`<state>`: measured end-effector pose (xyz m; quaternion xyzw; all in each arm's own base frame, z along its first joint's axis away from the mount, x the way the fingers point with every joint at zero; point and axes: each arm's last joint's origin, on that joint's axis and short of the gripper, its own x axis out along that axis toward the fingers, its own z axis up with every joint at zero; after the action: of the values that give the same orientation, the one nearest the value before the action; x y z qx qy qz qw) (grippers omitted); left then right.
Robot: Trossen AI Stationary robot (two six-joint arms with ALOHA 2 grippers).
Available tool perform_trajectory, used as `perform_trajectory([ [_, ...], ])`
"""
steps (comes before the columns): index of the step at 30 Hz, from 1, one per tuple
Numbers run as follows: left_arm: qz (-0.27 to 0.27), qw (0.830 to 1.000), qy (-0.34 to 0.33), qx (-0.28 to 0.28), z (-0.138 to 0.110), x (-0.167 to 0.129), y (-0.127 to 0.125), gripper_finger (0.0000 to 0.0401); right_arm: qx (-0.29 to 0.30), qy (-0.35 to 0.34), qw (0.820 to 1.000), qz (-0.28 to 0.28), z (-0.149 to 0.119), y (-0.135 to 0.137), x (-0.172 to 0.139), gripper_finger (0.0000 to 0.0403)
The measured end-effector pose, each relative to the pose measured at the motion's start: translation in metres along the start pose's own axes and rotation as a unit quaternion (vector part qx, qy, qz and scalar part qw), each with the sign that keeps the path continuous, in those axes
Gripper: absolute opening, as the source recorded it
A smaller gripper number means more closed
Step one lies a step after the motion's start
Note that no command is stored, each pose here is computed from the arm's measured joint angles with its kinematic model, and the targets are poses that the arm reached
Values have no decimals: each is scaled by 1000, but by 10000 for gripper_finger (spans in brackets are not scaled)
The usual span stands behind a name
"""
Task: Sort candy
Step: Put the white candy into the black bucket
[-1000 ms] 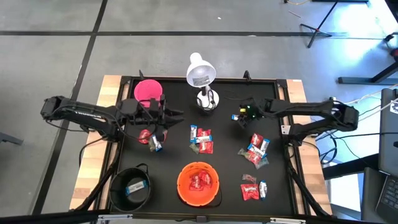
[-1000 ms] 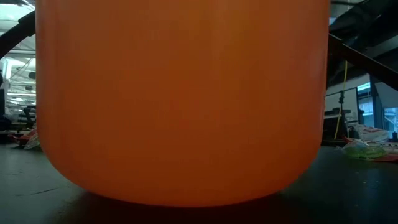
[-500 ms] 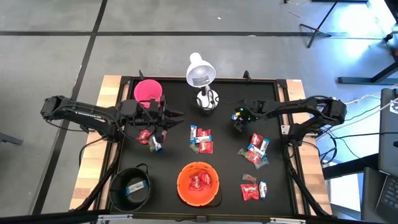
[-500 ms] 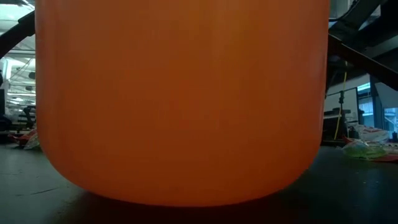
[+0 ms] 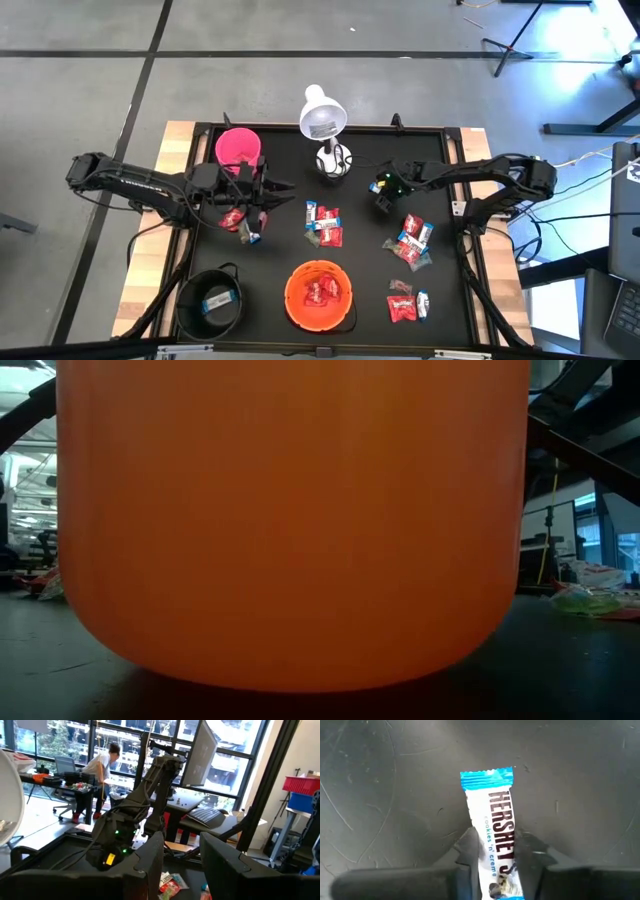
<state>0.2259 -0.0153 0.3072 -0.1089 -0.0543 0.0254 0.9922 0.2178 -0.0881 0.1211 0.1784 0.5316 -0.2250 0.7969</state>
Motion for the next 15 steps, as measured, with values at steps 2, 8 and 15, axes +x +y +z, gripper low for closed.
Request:
perform_trajectory([
  [2,0,1000,0,0,0,0,0,118,-1,-3,1000,1,0,0,-1,77],
  [8,12,1000,-3,0,0,0,1,118,0,-28,999,17,2,0,-15,64],
  [15,23,1000,1,-6,-3,3,1,118,4,-73,995,63,5,2,-38,70],
])
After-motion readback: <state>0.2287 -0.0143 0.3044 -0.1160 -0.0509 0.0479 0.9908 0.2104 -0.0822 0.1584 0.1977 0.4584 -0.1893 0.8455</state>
